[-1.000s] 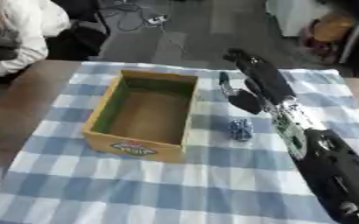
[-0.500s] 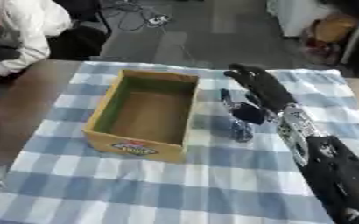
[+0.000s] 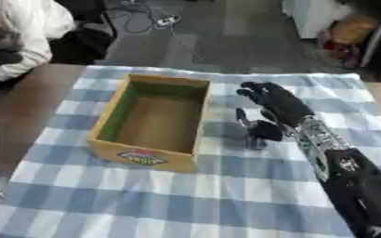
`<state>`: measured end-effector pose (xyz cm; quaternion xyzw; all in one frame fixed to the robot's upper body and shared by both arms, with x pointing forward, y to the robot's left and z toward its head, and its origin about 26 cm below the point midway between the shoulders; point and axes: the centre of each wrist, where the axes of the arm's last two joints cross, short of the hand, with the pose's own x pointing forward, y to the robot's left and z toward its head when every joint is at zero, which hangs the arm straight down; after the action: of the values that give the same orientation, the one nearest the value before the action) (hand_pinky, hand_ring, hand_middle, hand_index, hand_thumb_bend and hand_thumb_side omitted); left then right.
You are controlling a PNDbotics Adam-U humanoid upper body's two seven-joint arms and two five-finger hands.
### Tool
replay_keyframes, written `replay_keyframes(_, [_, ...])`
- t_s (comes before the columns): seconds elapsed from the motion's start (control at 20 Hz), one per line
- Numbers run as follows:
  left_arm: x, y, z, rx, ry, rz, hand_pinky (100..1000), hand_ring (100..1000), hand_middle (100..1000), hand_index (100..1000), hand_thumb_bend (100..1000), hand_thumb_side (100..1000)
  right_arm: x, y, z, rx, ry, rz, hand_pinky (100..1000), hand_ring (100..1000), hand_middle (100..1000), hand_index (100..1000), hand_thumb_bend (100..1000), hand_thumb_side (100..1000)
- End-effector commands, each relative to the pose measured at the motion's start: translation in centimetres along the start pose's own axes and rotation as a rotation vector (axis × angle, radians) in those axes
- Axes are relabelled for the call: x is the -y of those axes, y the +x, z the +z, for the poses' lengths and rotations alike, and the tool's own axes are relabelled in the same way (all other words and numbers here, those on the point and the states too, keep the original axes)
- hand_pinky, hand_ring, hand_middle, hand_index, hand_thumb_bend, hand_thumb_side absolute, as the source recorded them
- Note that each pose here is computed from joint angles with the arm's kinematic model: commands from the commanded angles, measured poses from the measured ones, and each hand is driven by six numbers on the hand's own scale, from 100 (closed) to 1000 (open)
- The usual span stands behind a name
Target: Pick up objects on the table and place them in the box.
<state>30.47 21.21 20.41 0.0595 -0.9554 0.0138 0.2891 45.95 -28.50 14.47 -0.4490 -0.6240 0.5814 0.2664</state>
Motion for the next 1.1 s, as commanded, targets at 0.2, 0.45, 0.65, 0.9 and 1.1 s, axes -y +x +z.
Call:
replay_keyframes(0.2, [-0.1, 0.6, -0.4, 0.027, -0.012, -0.003, 614, 722, 921, 1000, 309, 1000, 0.5, -1.2, 0.4, 0.004, 0.004, 0.015, 877, 867, 896, 955, 228, 1000])
replay_keyframes(0.45, [0.0, 0.6, -0.4, 0.028, -0.012, -0.003, 615, 722, 921, 1000, 310, 1000, 0.1, -1.5, 0.5, 0.003, 0.029, 0.038, 889, 873, 904, 952, 305, 1000])
replay_keyframes(0.65, [0.0, 0.6, -0.4, 0.028, -0.012, -0.003, 615, 723, 921, 1000, 309, 1000, -0.1, -1.7, 0.6, -0.004, 0.027, 0.053, 891, 871, 901, 950, 333, 1000])
replay_keyframes(0.9, [0.0, 0.6, -0.5, 0.028, -0.012, -0.002, 615, 723, 921, 1000, 309, 1000, -0.4, -1.7, 0.5, -0.005, 0.016, 0.059, 888, 868, 897, 945, 282, 1000])
replay_keyframes(1.1, [0.0, 0.6, -0.5, 0.029, -0.014, 0.000, 615, 723, 922, 1000, 309, 1000, -1.1, -1.3, 0.5, -0.007, 0.027, 0.048, 880, 868, 901, 946, 274, 1000])
